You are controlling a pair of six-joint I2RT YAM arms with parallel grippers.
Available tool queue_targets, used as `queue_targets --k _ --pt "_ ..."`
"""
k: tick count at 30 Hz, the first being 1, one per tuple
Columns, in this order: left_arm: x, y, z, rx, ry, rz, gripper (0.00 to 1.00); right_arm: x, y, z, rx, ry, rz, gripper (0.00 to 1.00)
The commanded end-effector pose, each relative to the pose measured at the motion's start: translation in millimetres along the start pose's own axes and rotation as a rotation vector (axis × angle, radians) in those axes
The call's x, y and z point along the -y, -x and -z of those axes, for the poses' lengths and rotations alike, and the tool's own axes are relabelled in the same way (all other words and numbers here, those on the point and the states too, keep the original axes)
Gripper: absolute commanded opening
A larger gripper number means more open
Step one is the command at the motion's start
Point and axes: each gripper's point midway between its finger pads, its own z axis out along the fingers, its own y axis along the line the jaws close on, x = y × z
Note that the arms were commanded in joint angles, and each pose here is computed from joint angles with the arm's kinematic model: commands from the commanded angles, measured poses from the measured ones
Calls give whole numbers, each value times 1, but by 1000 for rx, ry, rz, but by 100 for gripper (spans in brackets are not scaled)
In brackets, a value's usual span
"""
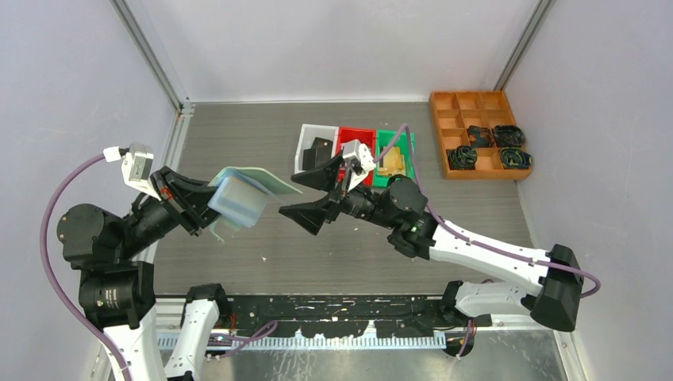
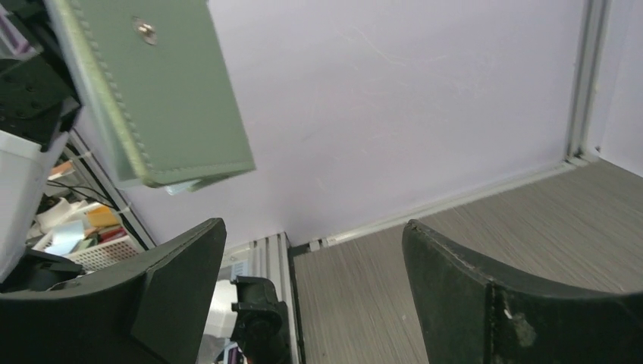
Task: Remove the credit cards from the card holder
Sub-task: Remove the credit card from the card holder.
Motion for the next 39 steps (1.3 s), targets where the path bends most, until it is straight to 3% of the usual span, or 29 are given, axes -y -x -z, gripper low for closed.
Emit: queue_targets --k 1,8,25,39 --pt "-5 7 0 42 47 8 0 -34 47 -11 196 164 -8 93" --pt "-2 9 -1 44 29 31 0 -45 53 -28 255 247 -111 95" --pt "8 14 -3 47 -17 69 0 -44 54 -52 300 247 -169 94" --pt "14 13 -1 33 -46 52 0 -16 94 -50 528 135 -319 87"
